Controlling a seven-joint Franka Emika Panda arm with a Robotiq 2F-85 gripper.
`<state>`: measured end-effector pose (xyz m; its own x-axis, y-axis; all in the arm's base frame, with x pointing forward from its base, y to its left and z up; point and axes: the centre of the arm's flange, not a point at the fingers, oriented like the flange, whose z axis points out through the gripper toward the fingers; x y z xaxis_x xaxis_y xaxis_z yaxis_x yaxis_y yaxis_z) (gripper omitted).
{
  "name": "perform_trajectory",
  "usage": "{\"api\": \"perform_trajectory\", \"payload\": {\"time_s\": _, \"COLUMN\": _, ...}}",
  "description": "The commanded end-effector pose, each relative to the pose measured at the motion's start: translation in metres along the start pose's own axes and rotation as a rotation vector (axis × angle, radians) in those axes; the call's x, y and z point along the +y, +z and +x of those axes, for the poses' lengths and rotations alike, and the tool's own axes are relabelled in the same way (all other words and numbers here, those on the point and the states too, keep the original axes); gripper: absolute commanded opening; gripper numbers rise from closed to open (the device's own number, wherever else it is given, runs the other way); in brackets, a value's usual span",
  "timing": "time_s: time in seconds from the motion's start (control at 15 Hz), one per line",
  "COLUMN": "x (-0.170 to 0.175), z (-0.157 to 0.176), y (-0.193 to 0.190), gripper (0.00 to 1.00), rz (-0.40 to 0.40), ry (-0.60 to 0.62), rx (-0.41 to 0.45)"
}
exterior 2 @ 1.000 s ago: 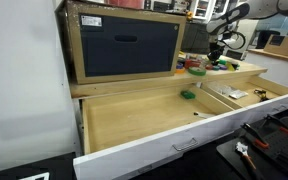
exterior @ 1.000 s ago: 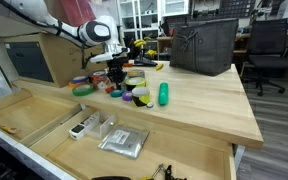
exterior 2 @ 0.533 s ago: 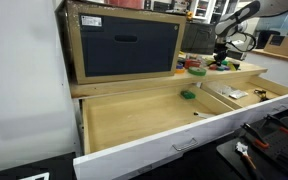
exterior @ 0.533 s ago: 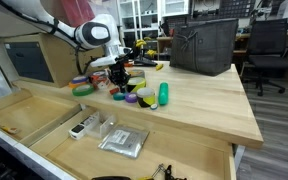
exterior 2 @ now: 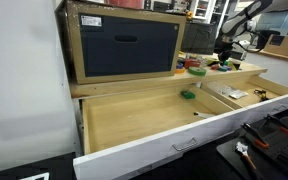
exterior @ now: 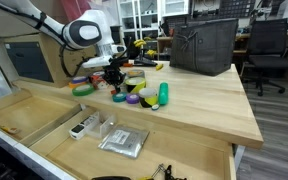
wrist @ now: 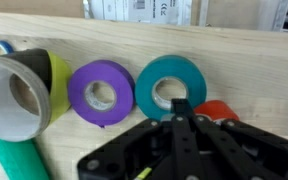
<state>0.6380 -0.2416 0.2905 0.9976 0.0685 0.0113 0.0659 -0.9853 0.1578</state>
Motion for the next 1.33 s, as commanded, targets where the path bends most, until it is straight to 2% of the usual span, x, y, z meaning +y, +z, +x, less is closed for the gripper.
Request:
{"api": "perform_trajectory", "payload": {"time_s": 0.0, "x": -0.003, "z": -0.054, "y": -0.064, "gripper": 0.00, "rz": 0.027, "ry": -0.015, "rx": 0.076}}
{"api": "perform_trajectory", "payload": {"time_s": 0.13, "x": 0.018, "z": -0.082, "y": -0.084, "gripper": 0.00, "rz": 0.018, "ry": 0.000, "rx": 0.111}}
{"api": "perform_trajectory", "payload": {"time_s": 0.27, "x": 0.044, "z": -0.113, "y": -0.103, "gripper": 0.00, "rz": 0.001, "ry": 0.011, "rx": 0.093}}
{"api": "perform_trajectory", "payload": {"time_s": 0.33, "x": 0.071, "z": -0.125, "y": -0.108, "gripper": 0.00, "rz": 0.000, "ry": 0.021, "rx": 0.090}}
{"api": "perform_trajectory", "payload": {"time_s": 0.4, "x": 0.083, "z": -0.125, "y": -0.110, "gripper": 0.00, "rz": -0.003, "ry": 0.022, "rx": 0.077}}
{"api": "perform_trajectory", "payload": {"time_s": 0.73, "x": 0.109, "z": -0.109, "y": -0.116, "gripper": 0.00, "rz": -0.003, "ry": 0.019, "rx": 0.042}}
{"api": "perform_trajectory", "payload": {"time_s": 1.27, "x": 0.079, "z": -0.039, "y": -0.132, "gripper": 0.00, "rz": 0.050, "ry": -0.063, "rx": -0.113}}
